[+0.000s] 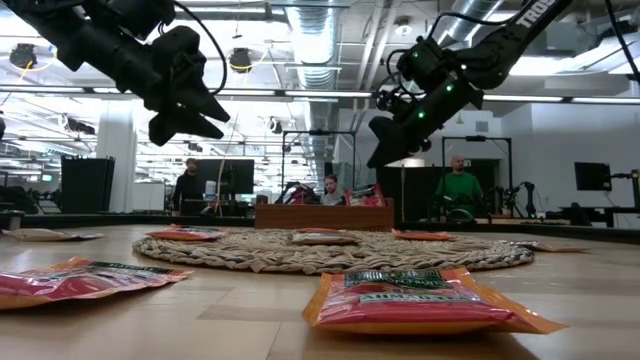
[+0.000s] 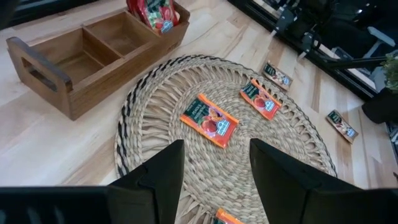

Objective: Pick & Place Tea
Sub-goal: Put the red tea bag into the right section of the wooden organizer, then adjust the wooden organizer, then put the brown tea bag into the middle section of the wooden organizer

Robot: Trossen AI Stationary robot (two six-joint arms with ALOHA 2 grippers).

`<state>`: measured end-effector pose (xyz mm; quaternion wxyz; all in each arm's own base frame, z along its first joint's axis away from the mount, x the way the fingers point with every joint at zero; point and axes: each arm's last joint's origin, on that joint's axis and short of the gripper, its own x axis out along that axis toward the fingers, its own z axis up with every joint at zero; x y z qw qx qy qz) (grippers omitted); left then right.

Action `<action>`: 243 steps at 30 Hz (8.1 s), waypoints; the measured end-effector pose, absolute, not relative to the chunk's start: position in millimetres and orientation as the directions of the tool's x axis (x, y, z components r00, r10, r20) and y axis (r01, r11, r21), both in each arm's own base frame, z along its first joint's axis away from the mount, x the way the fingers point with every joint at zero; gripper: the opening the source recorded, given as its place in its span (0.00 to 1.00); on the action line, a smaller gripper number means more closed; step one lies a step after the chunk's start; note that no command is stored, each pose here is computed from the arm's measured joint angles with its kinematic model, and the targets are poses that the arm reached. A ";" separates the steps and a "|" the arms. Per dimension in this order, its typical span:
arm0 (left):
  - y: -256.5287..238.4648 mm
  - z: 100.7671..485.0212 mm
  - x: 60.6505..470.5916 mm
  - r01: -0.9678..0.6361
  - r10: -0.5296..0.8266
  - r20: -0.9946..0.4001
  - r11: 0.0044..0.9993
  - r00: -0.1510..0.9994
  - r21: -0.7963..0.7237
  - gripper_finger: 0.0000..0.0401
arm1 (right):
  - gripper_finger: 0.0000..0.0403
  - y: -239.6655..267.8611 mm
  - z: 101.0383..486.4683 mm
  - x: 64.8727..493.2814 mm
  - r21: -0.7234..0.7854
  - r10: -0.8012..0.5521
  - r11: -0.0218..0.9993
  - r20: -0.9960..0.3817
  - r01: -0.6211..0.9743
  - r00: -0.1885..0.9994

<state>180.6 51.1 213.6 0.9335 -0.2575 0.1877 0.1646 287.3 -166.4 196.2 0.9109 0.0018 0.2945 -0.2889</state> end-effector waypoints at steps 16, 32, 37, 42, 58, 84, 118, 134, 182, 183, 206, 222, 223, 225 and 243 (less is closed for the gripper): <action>51.1 213.7 180.7 -0.402 0.210 -0.435 0.816 0.876 -0.415 0.43 | 0.14 -182.6 173.5 299.3 -0.094 -0.440 0.858 -0.641 0.505 0.629; 51.0 213.6 180.7 -0.401 0.210 -0.435 0.817 0.876 -0.414 0.43 | 0.15 -164.8 188.8 301.0 -0.132 -0.456 0.861 -0.629 0.492 0.630; 51.0 213.7 180.7 -0.401 0.210 -0.435 0.817 0.876 -0.414 0.43 | 0.15 -158.8 198.0 296.5 -0.126 -0.437 0.871 -0.640 0.475 0.631; 51.0 213.7 180.7 -0.401 0.209 -0.435 0.817 0.876 -0.415 0.43 | 0.15 -145.7 190.9 293.0 0.008 -0.219 0.945 -0.728 0.328 0.650; 51.0 213.7 180.7 -0.401 0.210 -0.435 0.817 0.876 -0.415 0.43 | 0.10 -116.3 182.5 294.1 0.062 -0.056 0.982 -0.809 0.178 0.586; 50.3 213.7 180.8 -0.376 0.185 -0.434 0.832 0.882 -0.409 0.43 | 0.00 -112.7 181.3 298.0 -0.060 -0.183 0.971 -0.812 0.232 0.554; 50.4 213.9 180.8 -0.374 0.185 -0.433 0.834 0.882 -0.406 0.43 | 0.00 -97.9 158.5 303.8 -0.061 -0.161 0.978 -0.826 0.198 0.540; 50.3 213.8 180.8 -0.374 0.184 -0.433 0.833 0.882 -0.408 0.43 | 0.00 -113.2 149.2 302.3 -0.085 -0.196 0.970 -0.833 0.230 0.517; 47.6 213.6 181.1 -0.314 0.096 -0.433 0.826 0.896 -0.467 0.43 | 0.00 -51.0 300.3 197.1 -0.036 -0.194 0.966 -0.749 0.254 0.634; 47.6 213.6 181.1 -0.314 0.096 -0.433 0.826 0.897 -0.467 0.43 | 0.00 -47.4 304.8 187.4 -0.025 -0.198 0.962 -0.747 0.271 0.634; 46.6 220.7 184.4 -0.256 0.053 -0.356 0.792 0.933 -0.554 0.43 | 0.00 -2.9 232.7 80.4 0.242 -0.245 0.899 -0.415 0.366 0.876; 46.7 220.5 184.3 -0.306 0.055 -0.358 0.649 0.932 -0.696 0.43 | 0.00 1.4 193.0 87.9 0.388 -0.199 0.868 -0.303 0.311 0.932; 46.7 220.5 184.3 -0.308 0.055 -0.358 0.638 0.932 -0.706 0.43 | 0.00 1.6 192.3 89.4 0.379 -0.197 0.876 -0.283 0.298 0.939; 46.6 220.5 184.3 -0.313 0.053 -0.358 0.612 0.932 -0.727 0.43 | 0.00 2.0 191.6 92.0 0.366 -0.194 0.888 -0.245 0.277 0.950; 23.7 290.9 169.1 -0.588 0.047 -0.825 0.725 0.564 -0.360 0.43 | 0.00 2.5 190.2 97.0 0.404 -0.194 0.883 -0.151 0.240 0.969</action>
